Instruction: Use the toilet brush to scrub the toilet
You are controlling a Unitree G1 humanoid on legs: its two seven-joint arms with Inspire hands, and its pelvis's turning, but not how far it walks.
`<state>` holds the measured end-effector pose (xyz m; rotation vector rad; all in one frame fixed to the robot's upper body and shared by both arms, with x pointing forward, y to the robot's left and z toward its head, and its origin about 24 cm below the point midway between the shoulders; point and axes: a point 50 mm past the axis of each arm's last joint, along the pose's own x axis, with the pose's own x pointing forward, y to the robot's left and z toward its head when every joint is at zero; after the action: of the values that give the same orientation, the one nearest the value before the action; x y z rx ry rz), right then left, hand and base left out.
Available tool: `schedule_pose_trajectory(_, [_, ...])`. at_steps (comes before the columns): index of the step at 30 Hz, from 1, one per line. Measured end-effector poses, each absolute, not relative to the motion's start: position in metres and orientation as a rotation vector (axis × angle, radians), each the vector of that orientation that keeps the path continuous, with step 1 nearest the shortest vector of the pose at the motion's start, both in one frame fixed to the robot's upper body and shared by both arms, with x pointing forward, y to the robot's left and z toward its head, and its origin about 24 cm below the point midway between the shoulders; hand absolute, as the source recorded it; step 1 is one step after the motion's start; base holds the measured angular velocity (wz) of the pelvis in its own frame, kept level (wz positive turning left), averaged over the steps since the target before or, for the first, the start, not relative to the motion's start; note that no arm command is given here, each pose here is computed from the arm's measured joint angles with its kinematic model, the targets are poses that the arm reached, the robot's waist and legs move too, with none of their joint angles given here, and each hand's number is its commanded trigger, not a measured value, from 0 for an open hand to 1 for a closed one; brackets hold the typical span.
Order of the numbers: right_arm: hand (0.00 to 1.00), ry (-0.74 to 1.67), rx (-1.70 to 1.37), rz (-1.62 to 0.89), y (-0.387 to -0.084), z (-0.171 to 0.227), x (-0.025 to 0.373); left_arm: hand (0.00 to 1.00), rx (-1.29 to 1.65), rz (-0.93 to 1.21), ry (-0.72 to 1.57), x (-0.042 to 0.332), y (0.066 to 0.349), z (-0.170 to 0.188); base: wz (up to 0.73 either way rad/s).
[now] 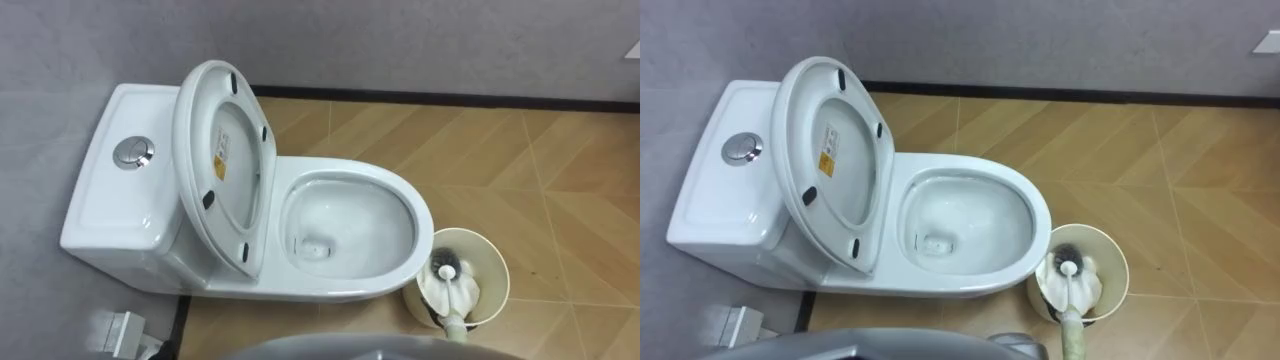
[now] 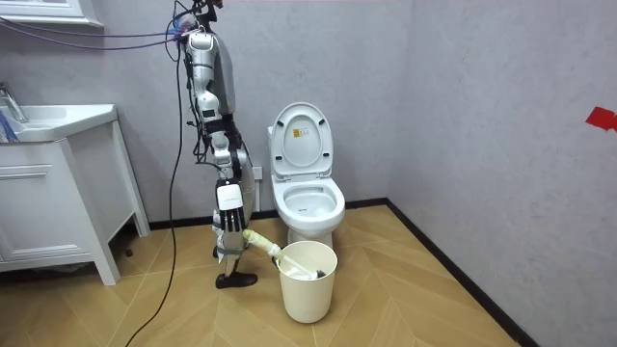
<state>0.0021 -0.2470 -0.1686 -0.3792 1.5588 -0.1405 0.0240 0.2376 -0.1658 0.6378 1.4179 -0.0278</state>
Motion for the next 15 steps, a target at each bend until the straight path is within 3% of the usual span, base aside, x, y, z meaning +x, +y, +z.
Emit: schedule_pose_trajectory(15, [0.00, 1.417, -0.473, -0.264, -0.254, -0.164, 0.021, 0.00, 0.634, -0.034, 1.385, 0.027, 0.236, -0.166, 0.00])
